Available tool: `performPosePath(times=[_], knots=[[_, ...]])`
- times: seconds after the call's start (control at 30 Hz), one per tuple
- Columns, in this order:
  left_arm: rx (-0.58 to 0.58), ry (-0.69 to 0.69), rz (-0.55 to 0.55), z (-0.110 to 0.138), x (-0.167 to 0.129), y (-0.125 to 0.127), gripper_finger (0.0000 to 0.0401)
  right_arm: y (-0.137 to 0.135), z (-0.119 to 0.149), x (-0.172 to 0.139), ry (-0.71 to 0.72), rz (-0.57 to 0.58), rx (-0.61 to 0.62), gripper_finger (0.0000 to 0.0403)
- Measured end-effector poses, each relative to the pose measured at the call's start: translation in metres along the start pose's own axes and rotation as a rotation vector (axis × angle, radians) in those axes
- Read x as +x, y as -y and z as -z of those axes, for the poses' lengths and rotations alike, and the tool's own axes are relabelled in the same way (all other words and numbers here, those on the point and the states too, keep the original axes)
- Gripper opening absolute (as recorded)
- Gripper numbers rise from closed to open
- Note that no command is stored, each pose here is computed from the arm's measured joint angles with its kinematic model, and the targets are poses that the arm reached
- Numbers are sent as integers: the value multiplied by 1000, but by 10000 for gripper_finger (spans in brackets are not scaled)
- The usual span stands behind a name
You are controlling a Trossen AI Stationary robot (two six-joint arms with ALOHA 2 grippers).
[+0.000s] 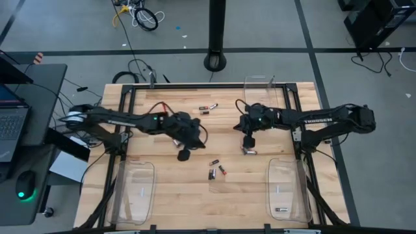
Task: Sort batteries
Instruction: Put the orange battery into the bottom left transparent bin
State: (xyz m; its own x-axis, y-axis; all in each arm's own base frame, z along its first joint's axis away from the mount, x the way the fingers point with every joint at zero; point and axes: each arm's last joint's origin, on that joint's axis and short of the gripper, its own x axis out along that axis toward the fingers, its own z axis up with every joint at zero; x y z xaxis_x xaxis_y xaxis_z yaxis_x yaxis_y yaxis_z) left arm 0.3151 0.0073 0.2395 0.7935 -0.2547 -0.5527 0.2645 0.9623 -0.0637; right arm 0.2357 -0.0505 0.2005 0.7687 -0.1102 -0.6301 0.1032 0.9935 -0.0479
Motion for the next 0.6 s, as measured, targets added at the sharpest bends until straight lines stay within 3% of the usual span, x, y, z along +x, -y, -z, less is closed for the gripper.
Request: performPosePath(times=[0.3,0.6], knots=[[107,-69,182,-13,60,-6,10,15,4,-9,-26,28,16,17],[215,-166,252,-16,105,-5,10,24,2,-41,24,90,25,12]])
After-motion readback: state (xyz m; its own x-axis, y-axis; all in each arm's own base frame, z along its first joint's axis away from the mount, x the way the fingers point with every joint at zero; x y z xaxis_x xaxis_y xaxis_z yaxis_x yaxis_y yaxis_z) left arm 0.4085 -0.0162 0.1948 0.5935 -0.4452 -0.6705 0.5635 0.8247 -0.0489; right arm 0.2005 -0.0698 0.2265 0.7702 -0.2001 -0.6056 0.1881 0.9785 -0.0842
